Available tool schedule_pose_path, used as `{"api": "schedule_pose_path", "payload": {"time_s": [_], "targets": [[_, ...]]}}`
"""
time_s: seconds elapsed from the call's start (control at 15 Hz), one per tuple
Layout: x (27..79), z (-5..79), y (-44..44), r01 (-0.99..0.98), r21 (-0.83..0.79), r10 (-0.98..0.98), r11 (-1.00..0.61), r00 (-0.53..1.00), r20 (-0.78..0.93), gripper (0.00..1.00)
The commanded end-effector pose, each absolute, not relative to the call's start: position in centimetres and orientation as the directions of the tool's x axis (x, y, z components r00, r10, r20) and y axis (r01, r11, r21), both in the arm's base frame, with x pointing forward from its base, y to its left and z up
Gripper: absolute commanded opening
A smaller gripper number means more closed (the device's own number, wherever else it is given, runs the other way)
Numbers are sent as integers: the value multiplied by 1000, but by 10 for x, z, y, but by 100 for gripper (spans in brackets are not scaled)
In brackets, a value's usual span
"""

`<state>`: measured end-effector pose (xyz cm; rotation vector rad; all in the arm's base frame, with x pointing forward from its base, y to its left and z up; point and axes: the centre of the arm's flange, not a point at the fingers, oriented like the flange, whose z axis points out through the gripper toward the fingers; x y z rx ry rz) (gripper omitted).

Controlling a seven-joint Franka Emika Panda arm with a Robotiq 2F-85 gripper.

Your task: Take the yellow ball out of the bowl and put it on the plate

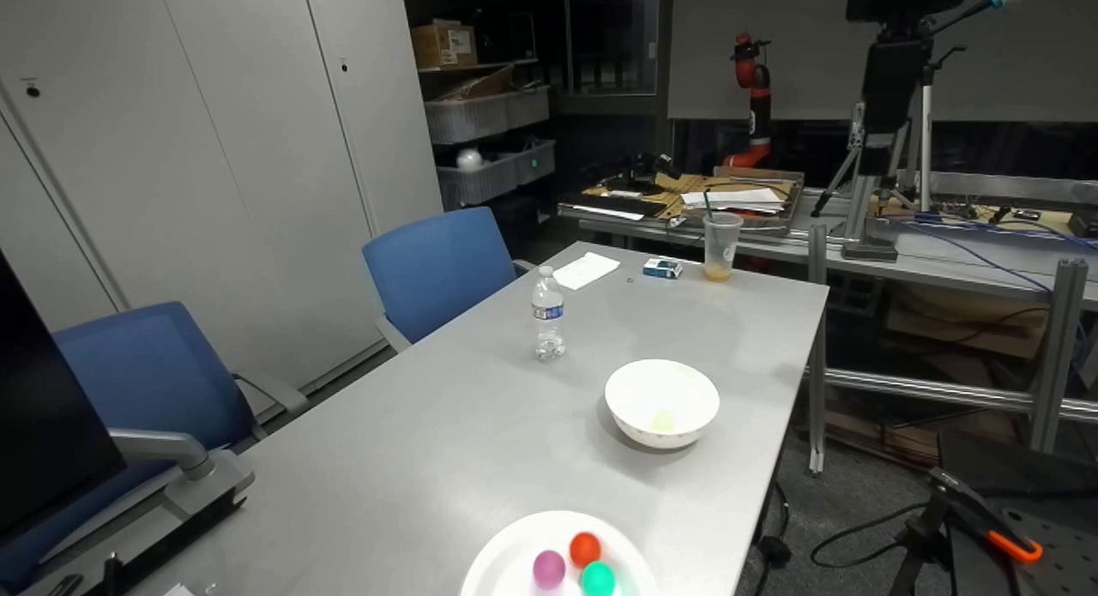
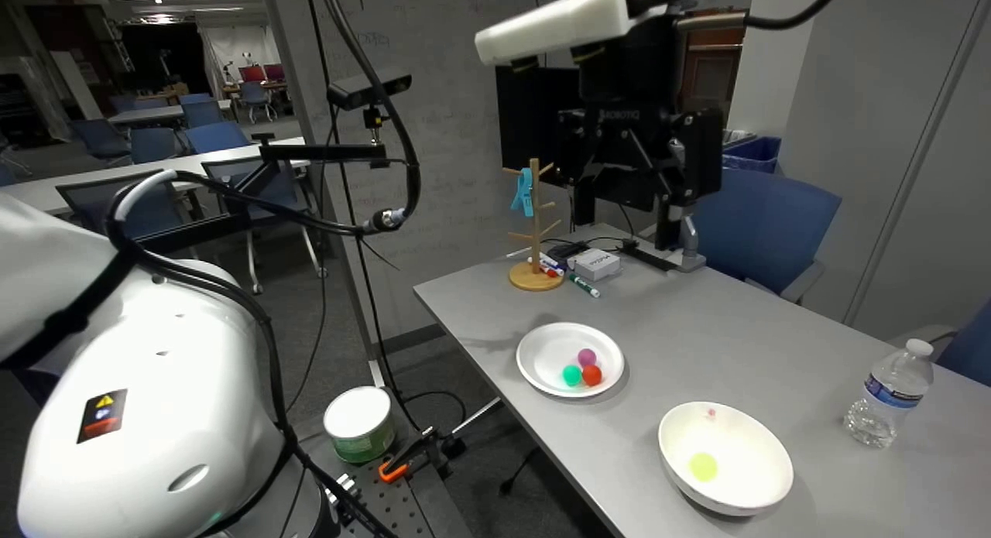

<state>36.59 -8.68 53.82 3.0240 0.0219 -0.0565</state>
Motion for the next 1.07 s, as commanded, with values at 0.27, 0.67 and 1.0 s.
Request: {"api": "schedule_pose_path", "payload": {"time_s": [0.27, 0.67, 1.0], "targets": [[468, 500, -74, -66, 101, -57, -993, 994, 96, 100], [504, 449, -89, -163, 88, -158, -983, 986, 57, 100], [506, 411, -97, -240, 65, -242, -968, 970, -10, 100]]}}
